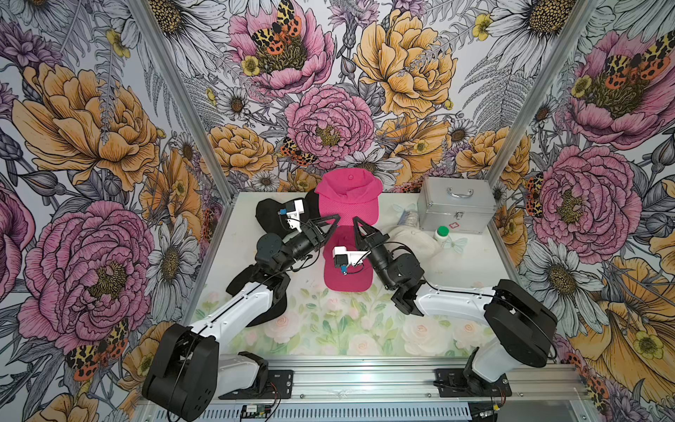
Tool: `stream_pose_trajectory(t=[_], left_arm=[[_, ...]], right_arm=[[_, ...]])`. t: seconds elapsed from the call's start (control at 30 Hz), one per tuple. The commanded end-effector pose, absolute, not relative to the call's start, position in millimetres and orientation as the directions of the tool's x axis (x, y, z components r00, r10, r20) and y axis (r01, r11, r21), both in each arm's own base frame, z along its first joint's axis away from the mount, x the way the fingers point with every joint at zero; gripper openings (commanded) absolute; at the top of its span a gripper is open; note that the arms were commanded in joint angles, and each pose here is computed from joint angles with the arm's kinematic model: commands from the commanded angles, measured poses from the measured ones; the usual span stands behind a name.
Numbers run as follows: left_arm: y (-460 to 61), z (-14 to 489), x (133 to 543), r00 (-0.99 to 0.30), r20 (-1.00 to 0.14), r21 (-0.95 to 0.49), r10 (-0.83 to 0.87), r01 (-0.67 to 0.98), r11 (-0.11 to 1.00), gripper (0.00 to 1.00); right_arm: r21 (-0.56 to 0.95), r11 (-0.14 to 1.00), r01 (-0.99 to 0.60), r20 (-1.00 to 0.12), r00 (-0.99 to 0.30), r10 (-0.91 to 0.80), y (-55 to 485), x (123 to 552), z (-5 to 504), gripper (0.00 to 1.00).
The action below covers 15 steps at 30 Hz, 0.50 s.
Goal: Stack the baseball caps by color
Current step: Move the baseball cap to the center of the board.
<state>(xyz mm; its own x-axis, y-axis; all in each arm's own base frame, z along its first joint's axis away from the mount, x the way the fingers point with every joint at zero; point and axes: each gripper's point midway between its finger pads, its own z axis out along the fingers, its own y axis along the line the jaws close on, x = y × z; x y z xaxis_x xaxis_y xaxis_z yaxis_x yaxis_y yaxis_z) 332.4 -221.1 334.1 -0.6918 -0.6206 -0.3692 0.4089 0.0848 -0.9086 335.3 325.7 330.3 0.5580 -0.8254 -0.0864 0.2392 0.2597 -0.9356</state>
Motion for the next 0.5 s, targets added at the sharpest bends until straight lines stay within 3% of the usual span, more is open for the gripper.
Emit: stream_pose_trajectory(t=[0.0, 0.13, 0.3, 0.47], left_arm=[[-215, 352, 335, -0.66, -0.412, -0.877, -0.628, 0.475, 0.076, 0.49], [-216, 356, 342, -0.651, -0.422, -0.868, -0.631, 0.49, 0.075, 0.47], [-216, 361, 349, -0.639, -0.426, -0.858, -0.64, 0.509, 0.063, 0.32], [-218, 362, 360, -0.64, -0.433, -0.852, -0.634, 0.521, 0.055, 0.0]], right_arm=[[-0.923, 0.287, 0.257, -0.101, 0.557, -0.825, 322, 329, 336, 0.0], [-0.926, 0.283, 0.249, -0.098, 0.566, -0.819, 326, 325, 332, 0.0], [-0.932, 0.275, 0.237, -0.099, 0.563, -0.821, 327, 323, 327, 0.0], [-0.938, 0.294, 0.182, -0.15, 0.552, -0.82, 326, 328, 318, 0.0]])
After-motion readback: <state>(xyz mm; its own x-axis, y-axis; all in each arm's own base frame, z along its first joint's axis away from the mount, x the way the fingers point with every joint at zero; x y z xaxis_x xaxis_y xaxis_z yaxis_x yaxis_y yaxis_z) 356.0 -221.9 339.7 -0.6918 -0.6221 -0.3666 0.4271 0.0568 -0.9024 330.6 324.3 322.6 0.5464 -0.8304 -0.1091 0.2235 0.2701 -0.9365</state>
